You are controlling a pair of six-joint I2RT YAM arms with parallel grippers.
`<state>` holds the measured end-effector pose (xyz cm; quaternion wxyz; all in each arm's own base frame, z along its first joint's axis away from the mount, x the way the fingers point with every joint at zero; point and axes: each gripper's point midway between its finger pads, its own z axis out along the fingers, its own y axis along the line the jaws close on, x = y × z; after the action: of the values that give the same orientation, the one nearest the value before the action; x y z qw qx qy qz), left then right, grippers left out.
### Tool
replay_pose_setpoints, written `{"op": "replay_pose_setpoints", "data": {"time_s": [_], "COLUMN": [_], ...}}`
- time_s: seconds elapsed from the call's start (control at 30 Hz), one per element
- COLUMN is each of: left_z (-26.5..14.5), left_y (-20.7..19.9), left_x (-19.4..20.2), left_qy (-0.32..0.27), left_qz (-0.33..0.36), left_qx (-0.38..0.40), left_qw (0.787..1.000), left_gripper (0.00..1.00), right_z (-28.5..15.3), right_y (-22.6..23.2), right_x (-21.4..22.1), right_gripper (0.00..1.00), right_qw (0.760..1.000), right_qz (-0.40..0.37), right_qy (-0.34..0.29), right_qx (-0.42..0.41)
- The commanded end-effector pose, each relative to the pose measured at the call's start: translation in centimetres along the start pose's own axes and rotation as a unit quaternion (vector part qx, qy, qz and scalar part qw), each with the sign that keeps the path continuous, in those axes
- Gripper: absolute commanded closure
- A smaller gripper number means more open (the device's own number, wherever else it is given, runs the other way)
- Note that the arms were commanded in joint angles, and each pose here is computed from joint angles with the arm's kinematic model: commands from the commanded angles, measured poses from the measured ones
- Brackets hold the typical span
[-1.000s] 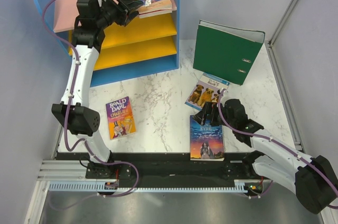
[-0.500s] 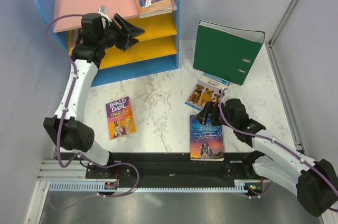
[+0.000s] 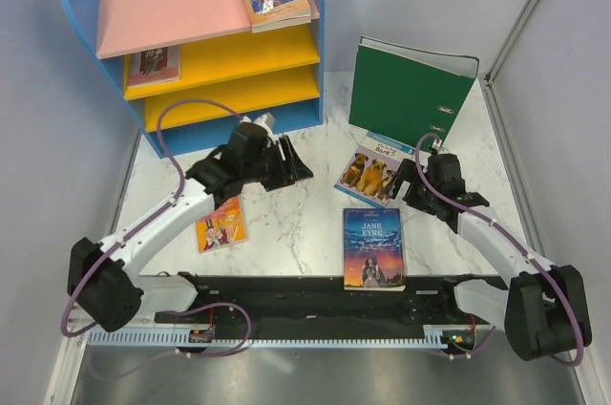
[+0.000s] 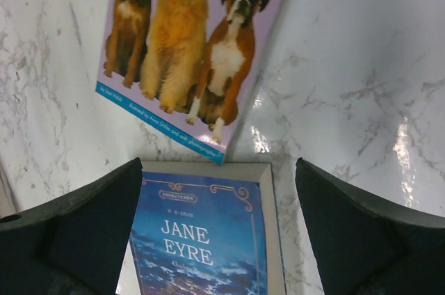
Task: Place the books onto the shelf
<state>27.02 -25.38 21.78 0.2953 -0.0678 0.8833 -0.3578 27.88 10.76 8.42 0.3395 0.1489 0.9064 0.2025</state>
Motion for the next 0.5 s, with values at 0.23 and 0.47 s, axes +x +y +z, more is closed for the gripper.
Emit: {"op": "replay_pose_setpoints", "data": {"time_s": [0.23,0.47], "left_z": [11.5,18.3], "left_y": [-0.1,-0.4], "left_x": [3.2,4.7], "left_qy": [0.017,0.06], "left_qz": [0.059,0.072], "left_qx": [-0.036,-0.05], "left_qw": [0.997,0.994], "left_gripper": [0.37,0.39], "right_z": [3.7,5.3], "right_y": [-0.4,-1.2], "right_x": [-0.8,-0.7], "right_gripper": [0.02,0.02], "right_qw": [0.994,0.99], "right_qz": [0.076,0.123], "right_qy": [0.009,0.014], "right_qx": [-0.079,-0.065]}}
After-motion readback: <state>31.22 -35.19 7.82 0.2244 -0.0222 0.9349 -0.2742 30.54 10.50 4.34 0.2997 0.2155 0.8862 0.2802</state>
